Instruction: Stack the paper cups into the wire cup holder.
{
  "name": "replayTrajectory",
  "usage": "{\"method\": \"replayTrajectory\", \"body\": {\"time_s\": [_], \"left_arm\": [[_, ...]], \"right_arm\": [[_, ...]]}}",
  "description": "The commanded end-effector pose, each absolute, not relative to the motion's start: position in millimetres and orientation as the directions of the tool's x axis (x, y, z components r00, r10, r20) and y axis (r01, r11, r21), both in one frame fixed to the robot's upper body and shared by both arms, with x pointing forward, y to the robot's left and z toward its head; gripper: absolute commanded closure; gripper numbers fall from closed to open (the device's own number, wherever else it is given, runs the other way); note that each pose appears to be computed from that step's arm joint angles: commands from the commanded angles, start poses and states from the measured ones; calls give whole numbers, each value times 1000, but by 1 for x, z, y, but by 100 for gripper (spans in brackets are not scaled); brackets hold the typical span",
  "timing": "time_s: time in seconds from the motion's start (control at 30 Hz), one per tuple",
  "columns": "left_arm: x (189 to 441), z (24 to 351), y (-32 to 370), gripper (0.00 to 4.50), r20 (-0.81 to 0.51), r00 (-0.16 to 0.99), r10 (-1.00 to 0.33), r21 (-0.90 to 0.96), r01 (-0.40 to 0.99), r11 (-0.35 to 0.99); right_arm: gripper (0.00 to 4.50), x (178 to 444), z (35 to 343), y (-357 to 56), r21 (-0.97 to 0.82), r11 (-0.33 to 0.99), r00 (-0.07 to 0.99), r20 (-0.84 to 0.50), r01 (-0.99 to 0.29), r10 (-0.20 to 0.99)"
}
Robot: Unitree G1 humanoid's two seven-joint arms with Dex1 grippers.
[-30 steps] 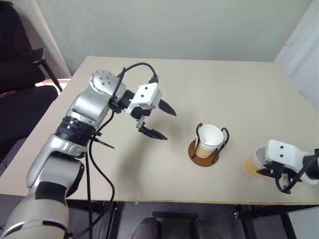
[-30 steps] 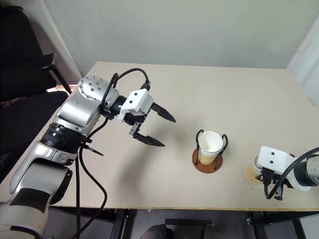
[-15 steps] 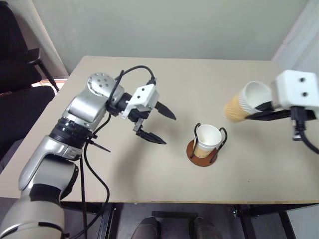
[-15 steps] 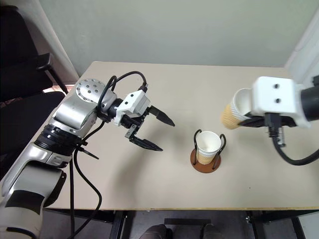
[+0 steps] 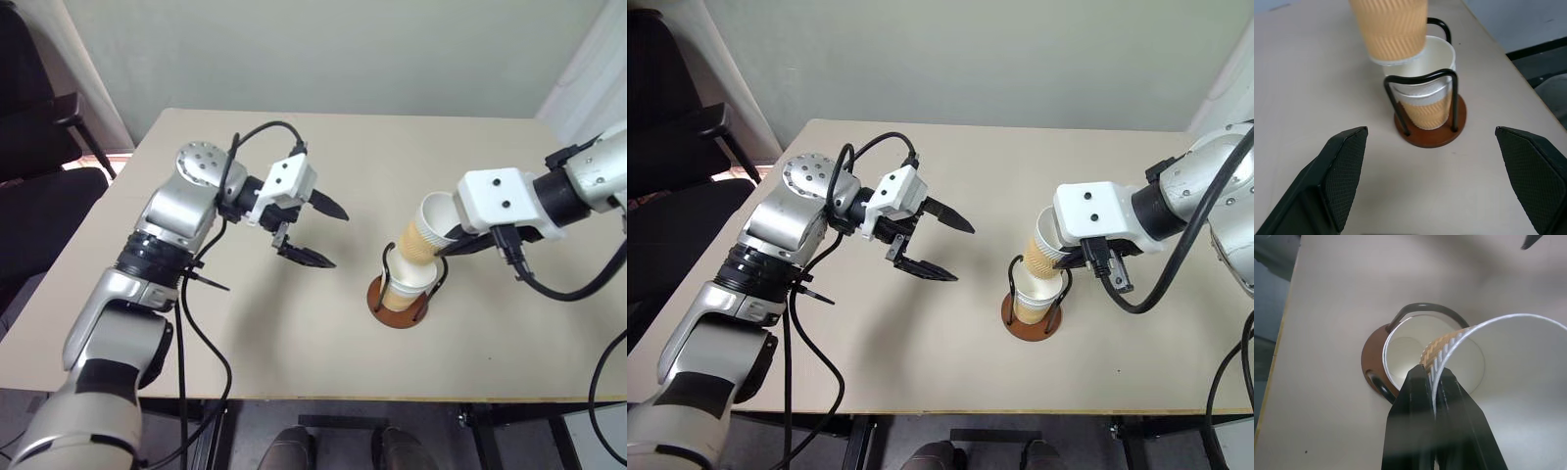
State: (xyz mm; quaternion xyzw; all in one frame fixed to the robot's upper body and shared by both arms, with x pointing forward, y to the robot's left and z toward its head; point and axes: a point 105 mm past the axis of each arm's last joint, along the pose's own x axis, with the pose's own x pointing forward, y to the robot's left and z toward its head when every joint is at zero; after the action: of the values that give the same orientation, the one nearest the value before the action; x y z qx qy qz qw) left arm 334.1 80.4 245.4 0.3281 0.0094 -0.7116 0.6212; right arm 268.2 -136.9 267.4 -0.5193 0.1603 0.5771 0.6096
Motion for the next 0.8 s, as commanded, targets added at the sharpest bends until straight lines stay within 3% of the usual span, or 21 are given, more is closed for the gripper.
{"method": "replayTrajectory", "body": {"time_s": [0.03, 0.33, 0.43, 0.63, 0.8], "left_arm": [[335, 262, 81, 0, -456, 19, -890, 452, 866, -213], [334, 265, 76, 0, -459, 12, -889, 471, 851, -232], [333, 266, 73, 0, -456, 7, -890, 476, 847, -238], [333, 265, 72, 0, -457, 8, -890, 478, 846, -238], [340, 266, 81, 0, -422, 68, -904, 484, 860, -161]], "right_arm": [[445, 263, 271, -135, -463, -258, 281, -805, -848, 522], [445, 270, 246, -130, -458, -327, 277, -837, -827, 472], [389, 273, 241, -126, -447, -328, 271, -844, -833, 462], [184, 276, 260, -112, -456, -200, 278, -777, -867, 565], [184, 281, 294, -126, -420, 81, 362, -651, -904, 667]]}}
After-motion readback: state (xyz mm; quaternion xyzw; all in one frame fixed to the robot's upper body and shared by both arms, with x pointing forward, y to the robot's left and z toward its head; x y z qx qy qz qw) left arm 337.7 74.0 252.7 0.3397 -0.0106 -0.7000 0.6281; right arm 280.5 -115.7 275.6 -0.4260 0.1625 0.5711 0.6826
